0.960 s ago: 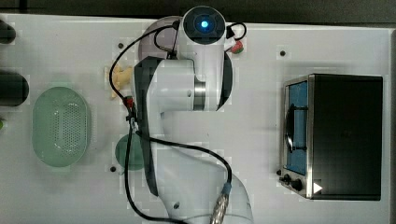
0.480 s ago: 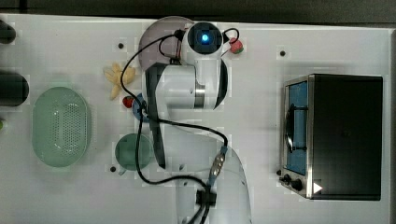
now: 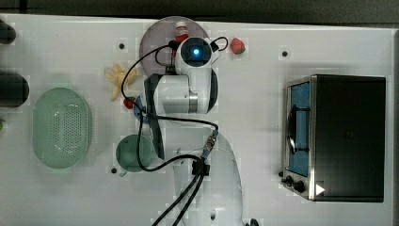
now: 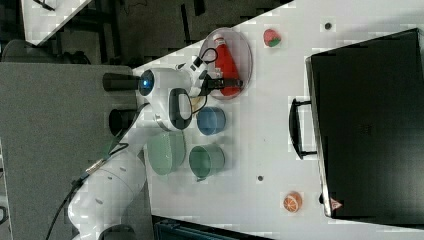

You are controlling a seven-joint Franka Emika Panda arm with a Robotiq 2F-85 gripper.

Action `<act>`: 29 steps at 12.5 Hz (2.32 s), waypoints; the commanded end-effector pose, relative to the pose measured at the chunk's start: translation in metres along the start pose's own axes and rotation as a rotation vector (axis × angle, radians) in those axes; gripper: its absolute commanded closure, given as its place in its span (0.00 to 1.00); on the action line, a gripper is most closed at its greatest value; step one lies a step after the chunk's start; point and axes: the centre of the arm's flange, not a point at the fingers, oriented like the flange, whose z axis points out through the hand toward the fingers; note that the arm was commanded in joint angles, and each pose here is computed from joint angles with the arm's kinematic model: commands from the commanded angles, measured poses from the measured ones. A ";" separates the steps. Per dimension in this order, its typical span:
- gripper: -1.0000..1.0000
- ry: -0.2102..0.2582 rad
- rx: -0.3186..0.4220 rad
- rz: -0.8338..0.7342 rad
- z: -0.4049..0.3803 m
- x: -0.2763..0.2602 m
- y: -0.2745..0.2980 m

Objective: Pick ketchup from plate and place it on table.

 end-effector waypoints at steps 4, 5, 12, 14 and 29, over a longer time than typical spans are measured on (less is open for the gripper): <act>0.17 0.073 -0.001 -0.037 -0.008 0.018 0.000; 0.29 0.080 -0.002 -0.035 -0.011 0.020 0.001; 0.37 0.199 0.006 0.023 -0.112 0.040 -0.008; 0.37 0.212 0.005 0.056 -0.149 0.040 -0.010; 0.37 -0.061 -0.106 0.353 -0.259 -0.112 0.058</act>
